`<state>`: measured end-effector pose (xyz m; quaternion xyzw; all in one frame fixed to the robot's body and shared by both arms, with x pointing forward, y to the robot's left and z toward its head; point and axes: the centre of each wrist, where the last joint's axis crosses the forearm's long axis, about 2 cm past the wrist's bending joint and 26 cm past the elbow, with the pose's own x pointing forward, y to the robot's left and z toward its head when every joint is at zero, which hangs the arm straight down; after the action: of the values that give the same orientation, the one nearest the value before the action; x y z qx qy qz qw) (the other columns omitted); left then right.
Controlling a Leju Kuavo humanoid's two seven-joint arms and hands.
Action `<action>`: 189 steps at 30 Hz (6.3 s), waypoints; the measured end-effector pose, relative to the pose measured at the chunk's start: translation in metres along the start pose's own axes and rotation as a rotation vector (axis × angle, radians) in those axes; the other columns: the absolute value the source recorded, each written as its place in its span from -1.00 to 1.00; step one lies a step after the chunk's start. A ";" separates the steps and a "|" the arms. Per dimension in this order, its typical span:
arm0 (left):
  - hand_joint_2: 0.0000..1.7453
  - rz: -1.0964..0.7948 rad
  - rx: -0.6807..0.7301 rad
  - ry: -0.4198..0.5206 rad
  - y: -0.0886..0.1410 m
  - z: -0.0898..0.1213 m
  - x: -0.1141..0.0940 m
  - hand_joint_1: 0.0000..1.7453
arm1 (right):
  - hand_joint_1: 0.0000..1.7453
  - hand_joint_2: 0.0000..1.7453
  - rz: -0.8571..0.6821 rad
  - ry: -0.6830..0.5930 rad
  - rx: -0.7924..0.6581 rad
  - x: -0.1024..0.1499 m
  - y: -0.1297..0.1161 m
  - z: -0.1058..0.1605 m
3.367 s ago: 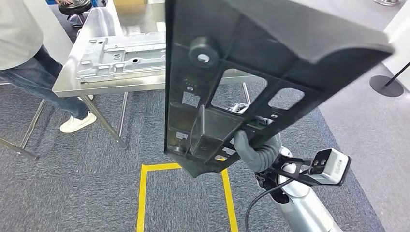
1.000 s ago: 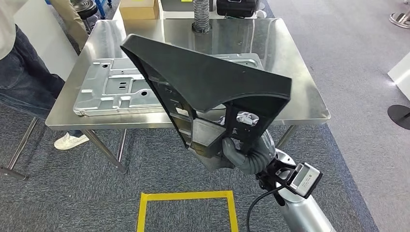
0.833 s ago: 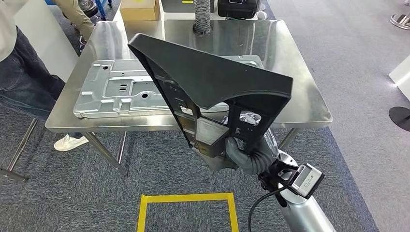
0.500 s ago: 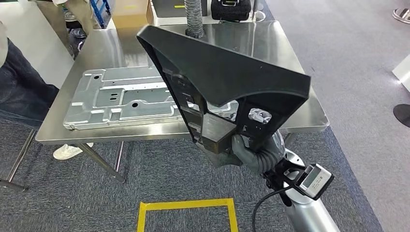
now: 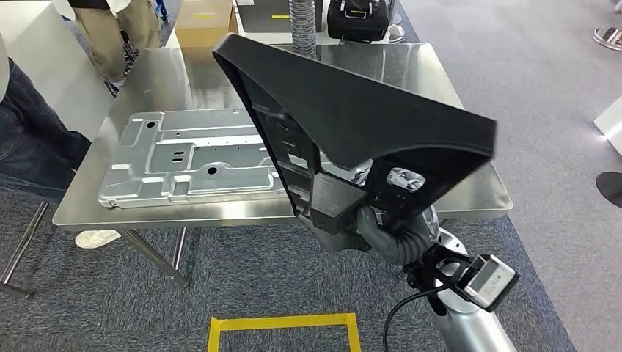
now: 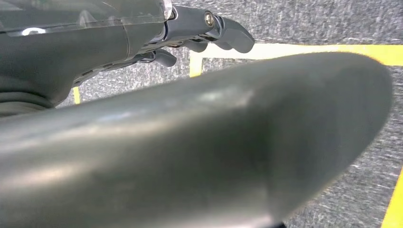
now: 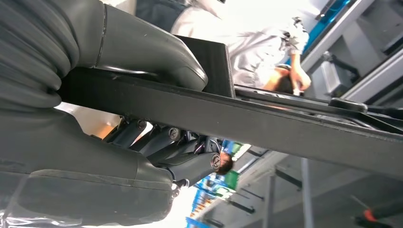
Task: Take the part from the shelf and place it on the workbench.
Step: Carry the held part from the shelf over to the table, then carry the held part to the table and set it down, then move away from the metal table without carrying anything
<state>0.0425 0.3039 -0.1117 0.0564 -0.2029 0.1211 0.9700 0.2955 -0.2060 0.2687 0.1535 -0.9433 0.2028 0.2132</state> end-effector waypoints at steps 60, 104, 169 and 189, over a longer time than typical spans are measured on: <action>-1.00 0.011 0.033 0.014 0.001 0.001 -0.004 -1.00 | 1.00 1.00 -0.048 -0.109 -0.057 0.016 -0.025 -0.037; -1.00 0.010 -0.012 -0.026 -0.002 0.000 0.002 -1.00 | 1.00 1.00 0.821 0.409 0.803 -0.107 0.097 -0.097; -1.00 0.081 -0.012 -0.140 0.007 0.003 -0.012 -1.00 | -1.00 -1.00 0.306 0.093 -0.692 -0.010 -0.004 0.059; -1.00 0.080 0.010 -0.162 0.017 -0.001 -0.001 -1.00 | -1.00 -1.00 0.584 0.159 -0.840 0.057 -0.028 0.127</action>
<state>0.0376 0.3207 -0.1117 0.0627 -0.2822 0.1560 0.9445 0.2139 -0.2986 0.1993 -0.2308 -0.9278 -0.1313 0.2620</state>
